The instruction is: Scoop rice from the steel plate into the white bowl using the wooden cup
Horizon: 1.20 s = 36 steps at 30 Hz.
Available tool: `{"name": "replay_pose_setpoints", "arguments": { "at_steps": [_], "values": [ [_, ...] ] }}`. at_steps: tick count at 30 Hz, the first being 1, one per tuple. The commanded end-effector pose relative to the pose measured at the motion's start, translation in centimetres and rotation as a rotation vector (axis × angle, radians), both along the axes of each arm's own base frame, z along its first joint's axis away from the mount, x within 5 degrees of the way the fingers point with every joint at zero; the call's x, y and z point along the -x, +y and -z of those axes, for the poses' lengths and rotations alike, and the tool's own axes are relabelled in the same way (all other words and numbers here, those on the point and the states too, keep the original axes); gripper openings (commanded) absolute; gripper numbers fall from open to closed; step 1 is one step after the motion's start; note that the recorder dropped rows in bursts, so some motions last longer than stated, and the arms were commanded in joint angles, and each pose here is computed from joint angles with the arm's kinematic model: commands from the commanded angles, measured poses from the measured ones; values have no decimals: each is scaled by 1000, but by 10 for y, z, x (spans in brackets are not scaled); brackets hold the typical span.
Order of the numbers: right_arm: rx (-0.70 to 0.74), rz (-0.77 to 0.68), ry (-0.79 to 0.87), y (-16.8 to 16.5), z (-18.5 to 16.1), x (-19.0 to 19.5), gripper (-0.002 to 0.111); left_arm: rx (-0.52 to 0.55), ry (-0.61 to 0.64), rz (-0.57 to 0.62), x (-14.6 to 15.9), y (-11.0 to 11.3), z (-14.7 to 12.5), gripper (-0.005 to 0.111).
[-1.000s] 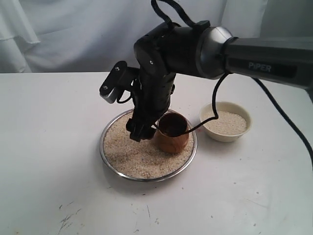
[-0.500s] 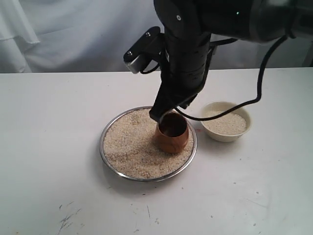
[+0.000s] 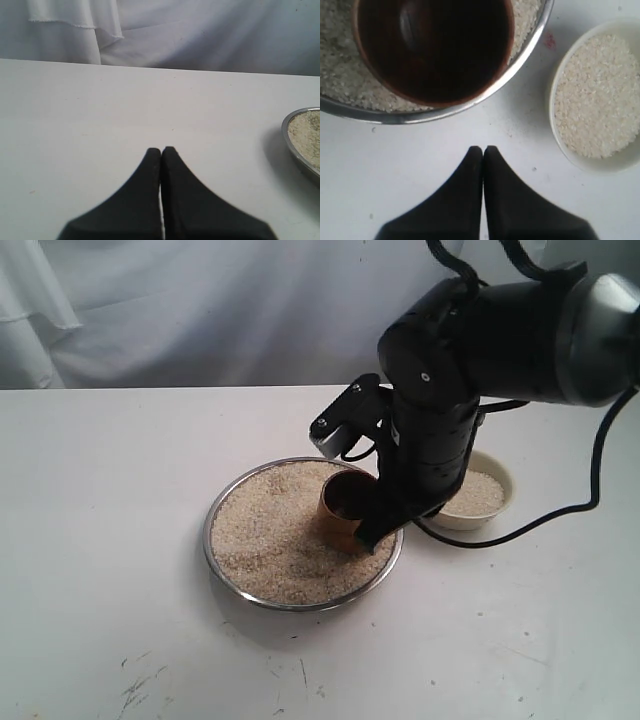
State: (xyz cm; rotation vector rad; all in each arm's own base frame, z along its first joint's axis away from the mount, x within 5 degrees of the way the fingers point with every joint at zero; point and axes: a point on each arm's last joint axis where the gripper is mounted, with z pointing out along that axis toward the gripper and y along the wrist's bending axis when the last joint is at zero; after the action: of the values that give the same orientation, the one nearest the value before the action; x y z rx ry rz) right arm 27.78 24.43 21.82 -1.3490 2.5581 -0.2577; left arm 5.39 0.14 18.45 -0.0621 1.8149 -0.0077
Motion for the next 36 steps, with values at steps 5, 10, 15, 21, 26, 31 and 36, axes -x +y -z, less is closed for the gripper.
{"name": "replay_pose_setpoints", "arguments": {
  "at_steps": [5,10,15,21,26,31,36],
  "values": [
    [-83,-12,-41,5,6,-3,0,-2,-14,3,0,0,0,0],
    [-98,-14,-56,7,9,-6,0,-2,-14,3,0,0,0,0],
    [-132,-25,-84,10,8,-8,0,-2,-14,3,0,0,0,0],
    [-180,-45,-121,16,7,-10,0,-2,-14,3,0,0,0,0],
    [-223,-75,-154,24,5,-9,0,-2,-14,3,0,0,0,0],
    [-259,-103,-181,31,4,-8,0,-2,-14,3,0,0,0,0],
    [-288,-121,-203,36,3,-8,0,-2,-14,3,0,0,0,0]
  ]
}}
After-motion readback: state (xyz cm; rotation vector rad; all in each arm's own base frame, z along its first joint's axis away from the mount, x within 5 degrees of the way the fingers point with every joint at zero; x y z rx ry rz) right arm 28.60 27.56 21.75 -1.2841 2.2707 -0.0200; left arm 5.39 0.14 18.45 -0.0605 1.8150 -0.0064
